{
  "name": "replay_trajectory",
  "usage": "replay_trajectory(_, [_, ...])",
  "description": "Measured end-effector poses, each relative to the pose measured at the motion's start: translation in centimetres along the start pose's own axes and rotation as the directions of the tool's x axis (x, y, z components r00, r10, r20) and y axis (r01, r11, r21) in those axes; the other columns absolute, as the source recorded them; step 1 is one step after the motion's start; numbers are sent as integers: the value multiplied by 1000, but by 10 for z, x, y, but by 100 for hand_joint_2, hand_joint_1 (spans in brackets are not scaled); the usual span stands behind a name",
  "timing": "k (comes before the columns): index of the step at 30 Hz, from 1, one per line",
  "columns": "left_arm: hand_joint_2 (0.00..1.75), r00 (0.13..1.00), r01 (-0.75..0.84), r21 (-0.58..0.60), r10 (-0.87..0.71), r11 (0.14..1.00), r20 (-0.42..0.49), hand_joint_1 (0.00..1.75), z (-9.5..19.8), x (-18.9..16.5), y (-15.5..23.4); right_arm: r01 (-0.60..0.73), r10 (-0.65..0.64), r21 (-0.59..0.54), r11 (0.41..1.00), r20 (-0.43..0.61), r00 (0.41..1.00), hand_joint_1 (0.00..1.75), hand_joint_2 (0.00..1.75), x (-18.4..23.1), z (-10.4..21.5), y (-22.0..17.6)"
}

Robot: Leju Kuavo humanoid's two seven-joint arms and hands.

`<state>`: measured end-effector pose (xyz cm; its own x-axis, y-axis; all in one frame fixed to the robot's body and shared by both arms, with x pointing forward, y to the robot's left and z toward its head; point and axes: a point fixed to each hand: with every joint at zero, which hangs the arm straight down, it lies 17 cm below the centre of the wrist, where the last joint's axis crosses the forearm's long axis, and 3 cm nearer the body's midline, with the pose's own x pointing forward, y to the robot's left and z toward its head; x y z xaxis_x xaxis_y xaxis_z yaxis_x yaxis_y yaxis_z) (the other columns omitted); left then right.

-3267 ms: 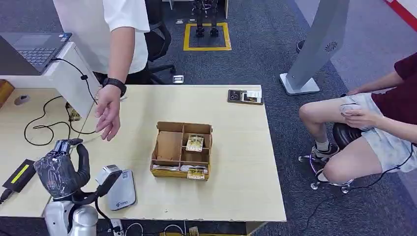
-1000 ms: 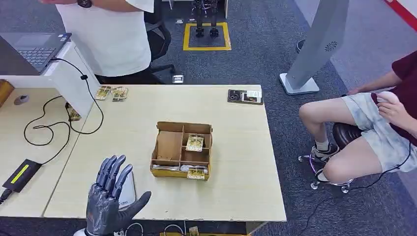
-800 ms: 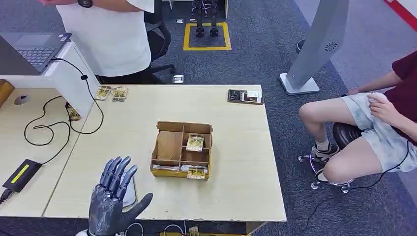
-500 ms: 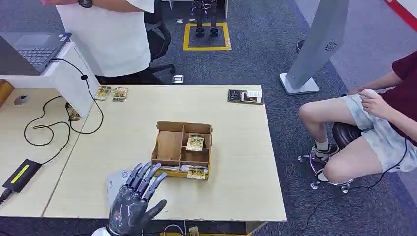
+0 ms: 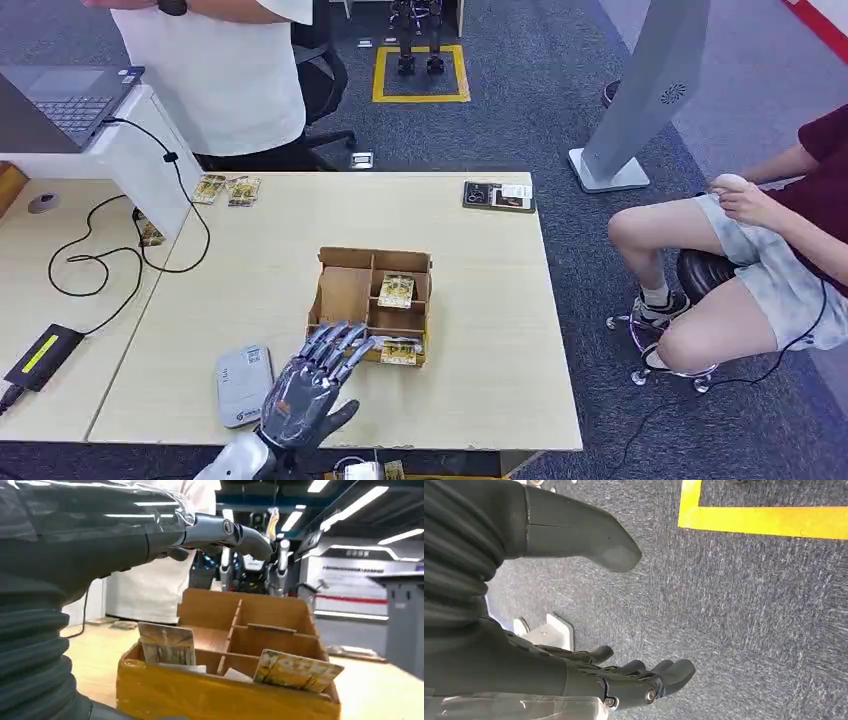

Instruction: Pass the card to the sensor for recognition and then transmit it.

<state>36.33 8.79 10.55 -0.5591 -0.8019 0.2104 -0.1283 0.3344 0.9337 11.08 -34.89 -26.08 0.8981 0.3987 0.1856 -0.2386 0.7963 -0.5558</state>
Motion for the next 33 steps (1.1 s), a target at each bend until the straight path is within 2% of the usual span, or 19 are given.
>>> replay_trajectory(9, [175,993,-18,-31,14,999,-117,0,-28,-8,-7,-22,22,-1,1000,-4,1000,0,175,3,-1,-2])
replay_trajectory(14, [175,989,-17,-45,10,999,-147,0,-30,-11,-9,-24,24,-1,1000,-5,1000,0,175,2,-1,-2])
replay_trajectory(16, [175,977,0,-70,-15,998,-214,0,-34,-20,-14,-31,31,-3,1000,-11,999,0,175,0,-1,-3])
replay_trajectory(29, [175,940,-28,-36,15,999,-342,2,-34,-46,-7,-22,22,-1,1000,-27,999,0,175,-3,0,0])
replay_trajectory(30, [175,937,-28,-32,15,999,-348,14,-33,-49,-6,-20,20,-2,1000,-28,999,0,175,-3,0,0])
replay_trajectory(31, [175,935,-28,-30,16,999,-354,14,-32,-51,-5,-18,18,-2,1000,-30,999,0,175,-3,0,0])
replay_trajectory(32, [175,932,-28,-28,16,999,-362,75,-32,-54,-4,-17,17,-1,1000,-31,999,0,175,-3,1,1])
replay_trajectory(33, [175,930,-27,-27,15,999,-366,147,-31,-56,-4,-18,18,-1,1000,-31,999,0,175,-3,1,1])
